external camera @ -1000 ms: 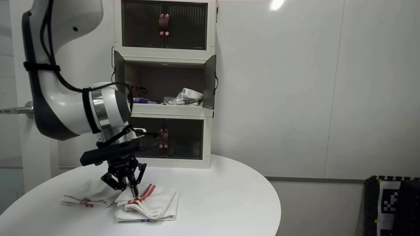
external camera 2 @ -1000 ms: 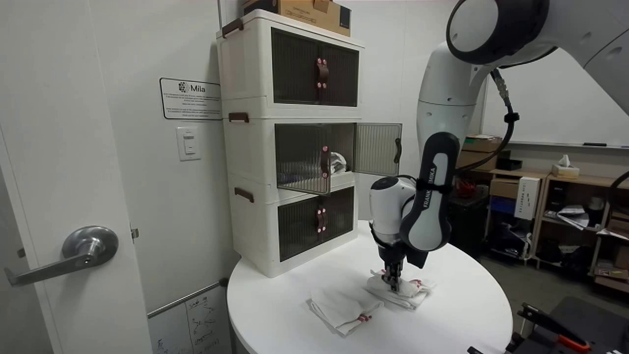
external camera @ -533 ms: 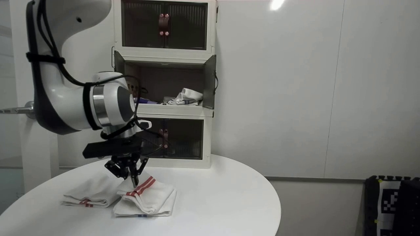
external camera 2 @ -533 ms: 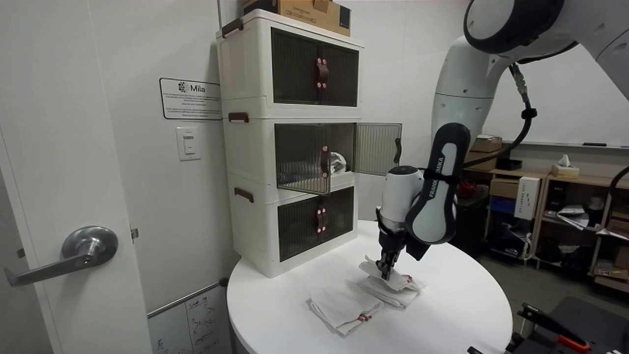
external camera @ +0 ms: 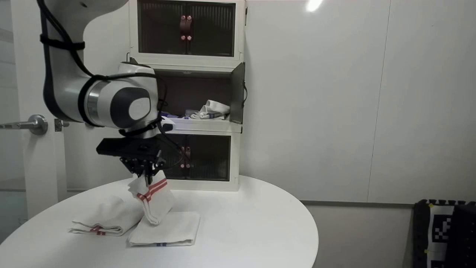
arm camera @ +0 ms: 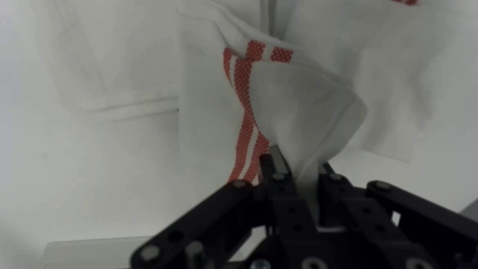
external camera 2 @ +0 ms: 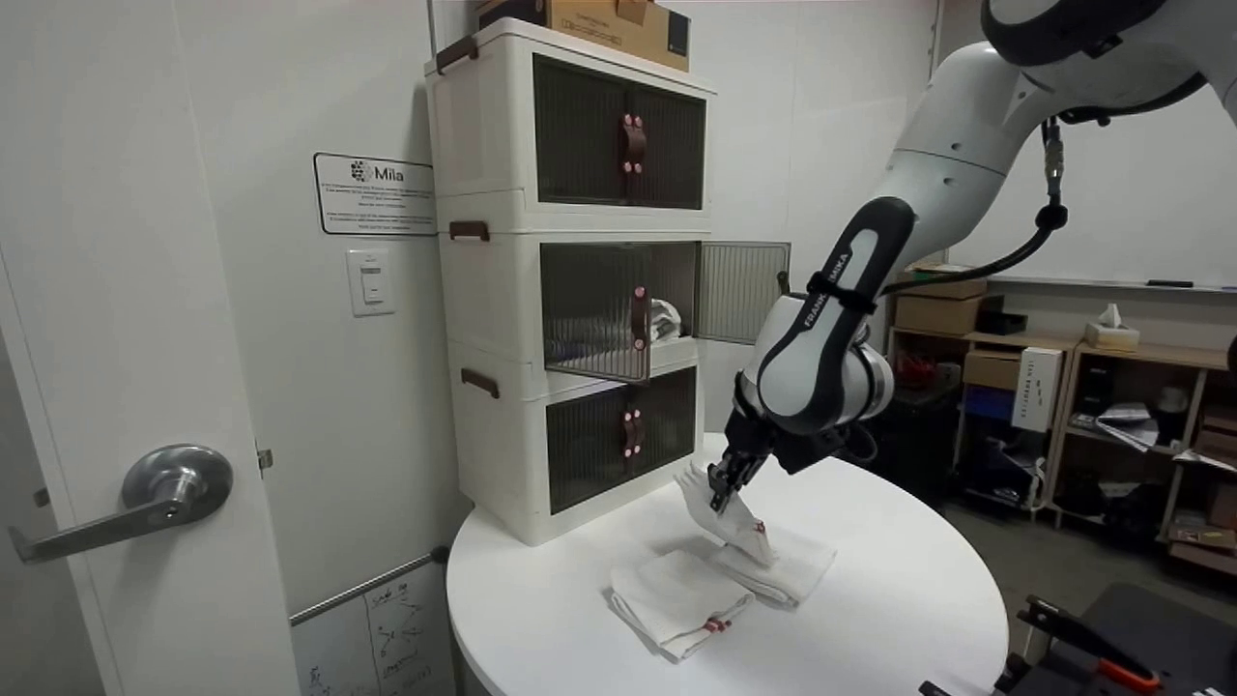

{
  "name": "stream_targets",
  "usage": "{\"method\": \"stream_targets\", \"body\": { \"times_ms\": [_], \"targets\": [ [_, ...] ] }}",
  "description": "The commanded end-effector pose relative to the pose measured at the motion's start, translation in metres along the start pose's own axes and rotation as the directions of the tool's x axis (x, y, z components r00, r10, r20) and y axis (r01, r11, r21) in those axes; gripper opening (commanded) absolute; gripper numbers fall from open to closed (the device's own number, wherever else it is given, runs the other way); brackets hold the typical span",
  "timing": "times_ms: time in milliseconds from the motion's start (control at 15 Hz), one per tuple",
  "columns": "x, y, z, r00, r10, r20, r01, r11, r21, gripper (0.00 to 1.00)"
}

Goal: Pick up the towel from the table and put it in the cabinet

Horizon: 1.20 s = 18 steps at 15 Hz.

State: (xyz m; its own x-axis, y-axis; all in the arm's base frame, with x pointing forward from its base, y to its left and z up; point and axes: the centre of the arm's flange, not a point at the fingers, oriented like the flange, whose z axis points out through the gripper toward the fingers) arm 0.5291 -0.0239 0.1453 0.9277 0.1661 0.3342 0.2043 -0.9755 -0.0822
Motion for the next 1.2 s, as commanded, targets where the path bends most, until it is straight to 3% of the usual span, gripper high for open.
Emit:
{"method": "stream_targets", "body": {
  "times_ms": [0,333,667,1133],
  "targets": [
    [0.03,0.005,-0.043,0.993,0.04,-0.112,-0.032,0.997,0.071,0.03],
    [0.071,0.004,-0.095,0.953,0.079,-0.294,-0.044,0.992,0.122,0.03],
    [0.098,0.011,-0.143,0.893,0.119,-0.433,-0.057,0.987,0.154,0.03],
    [0.14,0.018,-0.182,0.831,0.107,-0.546,-0.043,0.991,0.13,0.03]
  ]
}}
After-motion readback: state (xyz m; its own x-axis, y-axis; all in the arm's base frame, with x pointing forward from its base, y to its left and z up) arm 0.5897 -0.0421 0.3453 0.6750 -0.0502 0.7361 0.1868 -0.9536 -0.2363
